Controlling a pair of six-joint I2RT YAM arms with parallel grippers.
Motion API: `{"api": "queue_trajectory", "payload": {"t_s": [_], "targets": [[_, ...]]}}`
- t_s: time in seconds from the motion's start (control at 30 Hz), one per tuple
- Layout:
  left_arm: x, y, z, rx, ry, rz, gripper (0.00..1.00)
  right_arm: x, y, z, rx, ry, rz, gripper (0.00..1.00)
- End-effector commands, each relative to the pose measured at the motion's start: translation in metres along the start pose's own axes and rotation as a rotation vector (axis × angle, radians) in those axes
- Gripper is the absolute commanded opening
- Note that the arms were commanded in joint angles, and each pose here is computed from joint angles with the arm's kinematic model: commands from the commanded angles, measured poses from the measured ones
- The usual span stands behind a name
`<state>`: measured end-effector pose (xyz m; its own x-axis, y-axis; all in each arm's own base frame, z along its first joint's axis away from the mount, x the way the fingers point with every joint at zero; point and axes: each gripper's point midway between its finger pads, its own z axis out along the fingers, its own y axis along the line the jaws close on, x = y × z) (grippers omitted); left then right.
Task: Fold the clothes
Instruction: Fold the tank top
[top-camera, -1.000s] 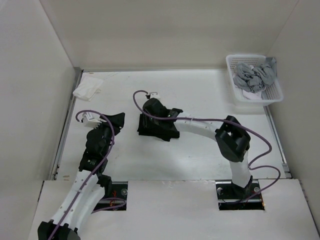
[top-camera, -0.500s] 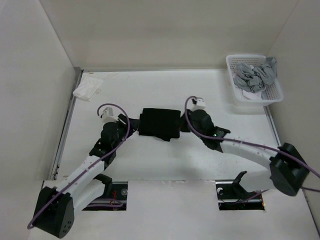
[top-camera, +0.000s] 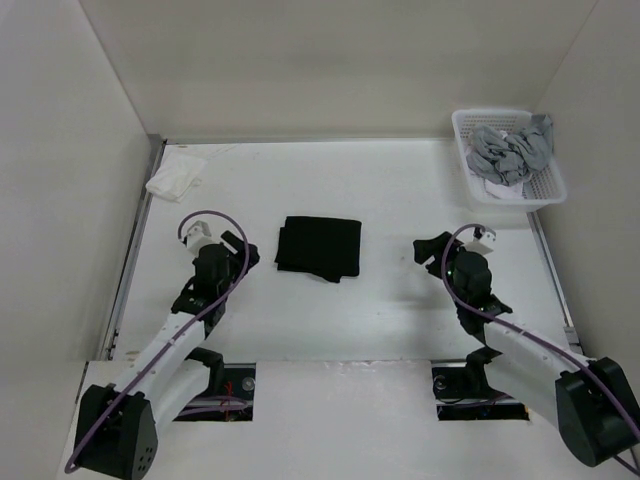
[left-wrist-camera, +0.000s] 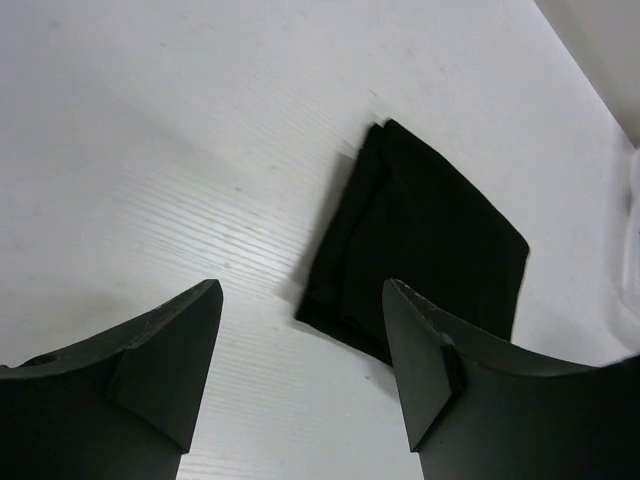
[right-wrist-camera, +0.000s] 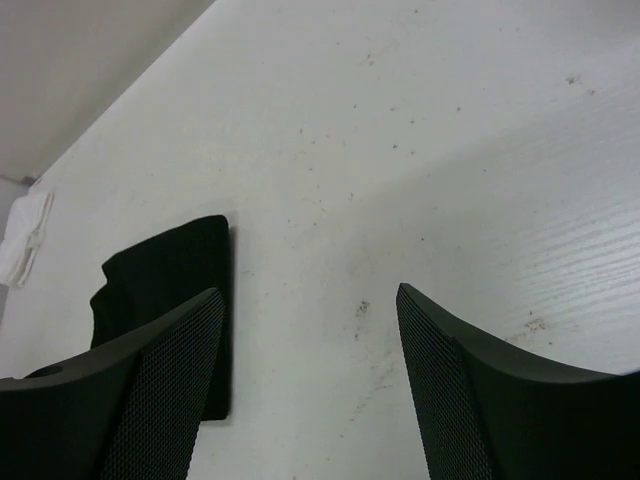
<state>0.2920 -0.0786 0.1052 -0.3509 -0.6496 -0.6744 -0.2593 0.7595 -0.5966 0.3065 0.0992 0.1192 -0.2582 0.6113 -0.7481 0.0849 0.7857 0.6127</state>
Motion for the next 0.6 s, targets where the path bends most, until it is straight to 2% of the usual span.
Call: {"api": "queue_trajectory", "payload": {"t_s": [0.0,0.17,0.4,0.57], "targets": [[-0.014,0.024,-0.002,-0.096,-0.037,0.010,0.65,-0.012,0.011,0.001,-0.063,-0.058,0.031,0.75],[-0.013,0.031,0.003,-0.131,-0.008,-0.006,0.65,-0.015,0.010,-0.005,-0.069,-0.064,0.038,0.76],[-0.013,0.020,0.010,-0.107,0.002,-0.005,0.63,-0.013,-0.009,-0.003,-0.005,-0.063,0.049,0.76],[-0.011,0.011,0.014,-0.083,0.007,0.008,0.63,-0.004,-0.019,0.005,0.033,-0.011,0.067,0.65]]}}
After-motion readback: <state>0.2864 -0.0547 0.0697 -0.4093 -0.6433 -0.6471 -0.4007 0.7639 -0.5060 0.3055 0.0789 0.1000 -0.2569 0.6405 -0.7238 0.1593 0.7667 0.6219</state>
